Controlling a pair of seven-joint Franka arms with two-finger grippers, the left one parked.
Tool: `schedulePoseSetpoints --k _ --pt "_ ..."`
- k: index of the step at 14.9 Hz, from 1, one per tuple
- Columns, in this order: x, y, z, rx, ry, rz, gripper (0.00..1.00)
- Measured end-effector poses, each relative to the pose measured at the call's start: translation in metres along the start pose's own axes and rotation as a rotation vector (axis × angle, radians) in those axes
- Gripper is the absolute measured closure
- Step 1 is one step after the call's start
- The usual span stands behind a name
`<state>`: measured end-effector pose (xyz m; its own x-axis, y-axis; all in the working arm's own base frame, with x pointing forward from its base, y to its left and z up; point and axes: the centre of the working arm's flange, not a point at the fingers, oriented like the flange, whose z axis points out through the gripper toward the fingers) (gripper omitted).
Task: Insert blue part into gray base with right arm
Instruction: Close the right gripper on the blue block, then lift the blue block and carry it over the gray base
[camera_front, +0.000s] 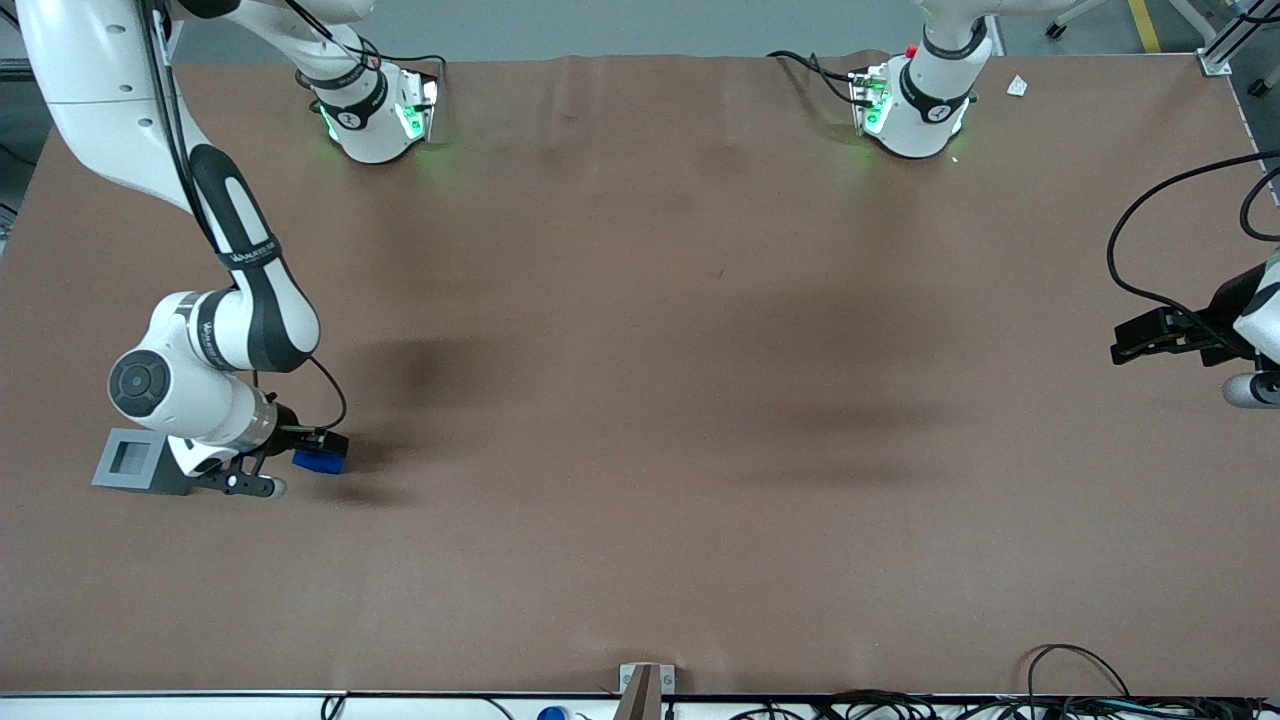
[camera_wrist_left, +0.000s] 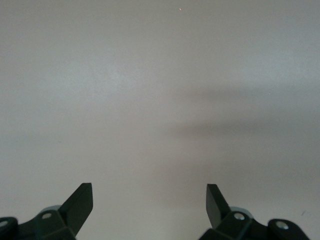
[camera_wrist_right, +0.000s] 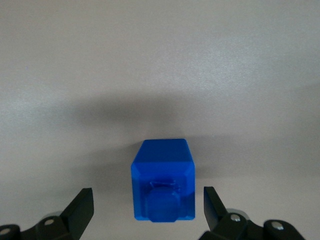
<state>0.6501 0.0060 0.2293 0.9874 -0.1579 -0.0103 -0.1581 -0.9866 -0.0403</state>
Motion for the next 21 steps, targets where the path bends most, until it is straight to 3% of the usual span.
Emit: schedulePoseSetpoints --k 10,11,18,21 --pt "0.005 0.01 -0.004 -0.004 0.016 0.02 0.15" --pt "0.005 0.01 -0.004 -0.004 0.016 0.02 0.2" --pt "0.008 0.011 -0.003 -0.015 0.034 0.008 0.3" --pt "0.009 0.013 -0.002 -0.016 0.035 0.011 0.42"
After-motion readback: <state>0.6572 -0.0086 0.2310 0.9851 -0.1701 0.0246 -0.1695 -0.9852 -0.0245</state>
